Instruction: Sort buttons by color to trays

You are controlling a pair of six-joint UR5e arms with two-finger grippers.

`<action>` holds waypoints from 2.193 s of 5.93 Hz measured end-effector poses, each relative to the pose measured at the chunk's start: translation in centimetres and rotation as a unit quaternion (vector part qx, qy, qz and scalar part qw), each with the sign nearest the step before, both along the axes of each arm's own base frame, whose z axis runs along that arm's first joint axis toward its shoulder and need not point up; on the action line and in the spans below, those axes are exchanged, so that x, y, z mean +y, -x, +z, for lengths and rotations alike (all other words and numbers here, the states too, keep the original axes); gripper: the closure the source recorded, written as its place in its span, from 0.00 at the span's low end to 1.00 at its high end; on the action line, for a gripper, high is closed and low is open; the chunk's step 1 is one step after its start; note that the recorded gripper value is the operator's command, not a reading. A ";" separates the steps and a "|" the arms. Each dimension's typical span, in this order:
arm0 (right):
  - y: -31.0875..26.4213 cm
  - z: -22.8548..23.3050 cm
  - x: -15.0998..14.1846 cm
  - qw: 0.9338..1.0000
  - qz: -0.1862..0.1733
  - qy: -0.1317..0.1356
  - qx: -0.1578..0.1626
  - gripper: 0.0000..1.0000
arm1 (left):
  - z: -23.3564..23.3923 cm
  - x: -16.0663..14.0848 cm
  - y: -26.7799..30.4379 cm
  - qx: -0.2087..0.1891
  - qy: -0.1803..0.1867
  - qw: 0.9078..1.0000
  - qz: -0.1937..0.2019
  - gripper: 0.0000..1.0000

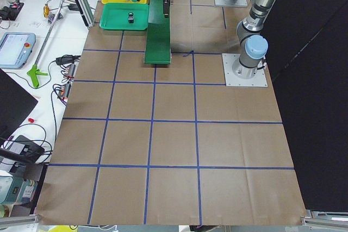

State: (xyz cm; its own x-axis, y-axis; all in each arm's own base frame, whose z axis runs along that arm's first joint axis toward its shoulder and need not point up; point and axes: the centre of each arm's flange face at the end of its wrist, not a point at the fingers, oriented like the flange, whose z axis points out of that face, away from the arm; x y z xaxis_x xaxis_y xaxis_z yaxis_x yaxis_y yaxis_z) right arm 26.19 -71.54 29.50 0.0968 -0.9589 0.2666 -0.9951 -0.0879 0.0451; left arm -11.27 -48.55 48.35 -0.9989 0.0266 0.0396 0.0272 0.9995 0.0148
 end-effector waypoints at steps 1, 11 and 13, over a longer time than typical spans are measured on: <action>-0.7 -1.8 -3.4 1.000 0.000 0.009 -0.004 0.48 | 0.0 0.0 0.0 0.000 0.001 1.000 -0.001 0.01; 4.2 13.9 10.0 0.910 -0.393 -0.131 -0.024 0.00 | 0.0 -0.1 -0.2 0.000 0.002 1.000 -0.001 0.01; 8.2 17.8 17.8 0.839 -0.530 -0.108 -0.053 0.00 | 0.0 -0.1 -0.2 0.000 0.002 1.000 -0.001 0.01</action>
State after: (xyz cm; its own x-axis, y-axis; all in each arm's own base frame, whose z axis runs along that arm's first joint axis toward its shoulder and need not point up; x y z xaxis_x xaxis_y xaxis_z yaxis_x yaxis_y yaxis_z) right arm 17.99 -53.73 47.30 -0.8551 -0.5177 0.0286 -0.5162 0.8552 0.0477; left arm -11.11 -48.62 48.37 -0.9988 0.0292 0.0390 0.0297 0.9995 0.0117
